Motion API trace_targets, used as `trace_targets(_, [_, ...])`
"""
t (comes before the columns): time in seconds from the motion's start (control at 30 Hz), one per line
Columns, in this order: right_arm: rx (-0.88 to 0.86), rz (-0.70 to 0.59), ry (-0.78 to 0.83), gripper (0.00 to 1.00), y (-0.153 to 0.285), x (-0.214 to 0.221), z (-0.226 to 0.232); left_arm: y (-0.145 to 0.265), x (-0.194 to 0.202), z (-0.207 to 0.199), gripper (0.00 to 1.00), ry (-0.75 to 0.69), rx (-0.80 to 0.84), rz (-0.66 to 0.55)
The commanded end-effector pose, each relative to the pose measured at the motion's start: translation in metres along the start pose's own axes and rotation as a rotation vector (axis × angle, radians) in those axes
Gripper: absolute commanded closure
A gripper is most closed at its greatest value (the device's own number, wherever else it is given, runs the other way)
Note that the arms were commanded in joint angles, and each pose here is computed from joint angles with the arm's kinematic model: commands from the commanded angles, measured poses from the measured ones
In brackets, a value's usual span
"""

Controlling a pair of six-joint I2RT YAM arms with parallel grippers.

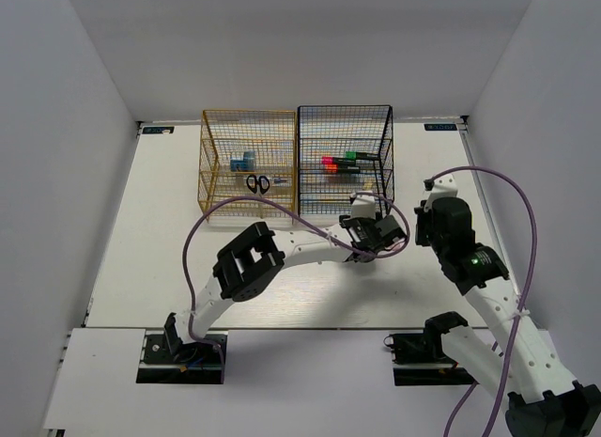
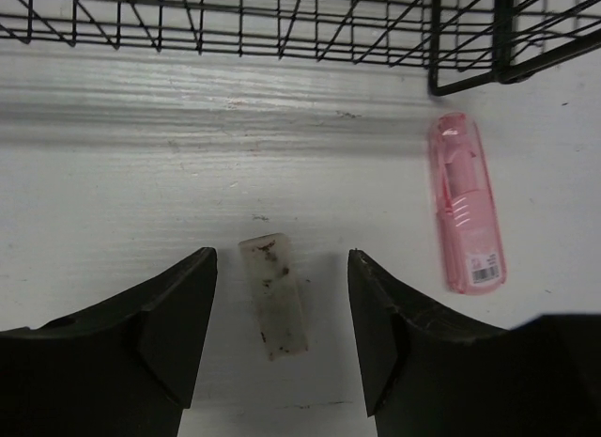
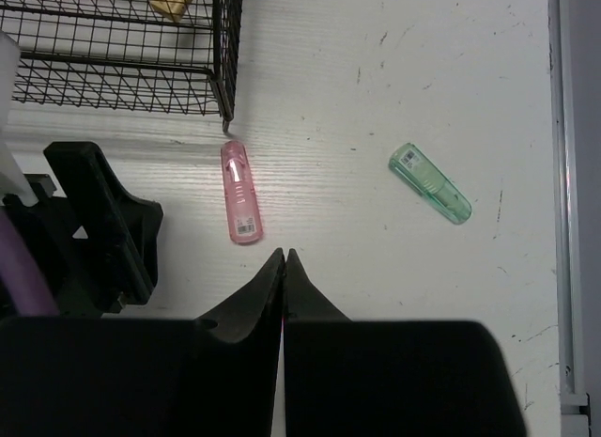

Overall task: Sort the stationery into containers
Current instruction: Pick up the stationery from the center of the board.

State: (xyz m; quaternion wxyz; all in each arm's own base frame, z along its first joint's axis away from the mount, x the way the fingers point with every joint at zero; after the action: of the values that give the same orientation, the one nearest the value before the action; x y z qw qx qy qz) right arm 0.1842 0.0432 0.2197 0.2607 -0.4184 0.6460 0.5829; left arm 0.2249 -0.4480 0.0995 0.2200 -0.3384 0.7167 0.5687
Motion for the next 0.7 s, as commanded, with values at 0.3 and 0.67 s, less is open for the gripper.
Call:
trace_targets(0.3, [0.018,-0.057,-0.041,1.00,0.003,-0.006,-0.003,-0.001,0.014,0.008,0.39,0.048,-0.101,0.027])
trace_targets(0.67, [0.022,-0.064,-0.055,1.00,0.005,-0.007,-0.003,0.008,0.050,0.056,0.47,-0.125,-0.304,0.127])
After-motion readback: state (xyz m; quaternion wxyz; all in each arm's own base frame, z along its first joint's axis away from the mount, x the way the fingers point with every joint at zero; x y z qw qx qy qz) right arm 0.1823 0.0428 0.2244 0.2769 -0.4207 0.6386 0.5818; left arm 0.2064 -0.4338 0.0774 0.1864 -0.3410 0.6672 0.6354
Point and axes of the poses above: each gripper's point midway between its finger pads, its own y axis back along the fingers, its own z axis along the line the jaws close on, x = y × z, the point moved 8 cm from there along y, back along the fingers, and after that the axes turned 7 degrees about y, right-handed, at the moved point
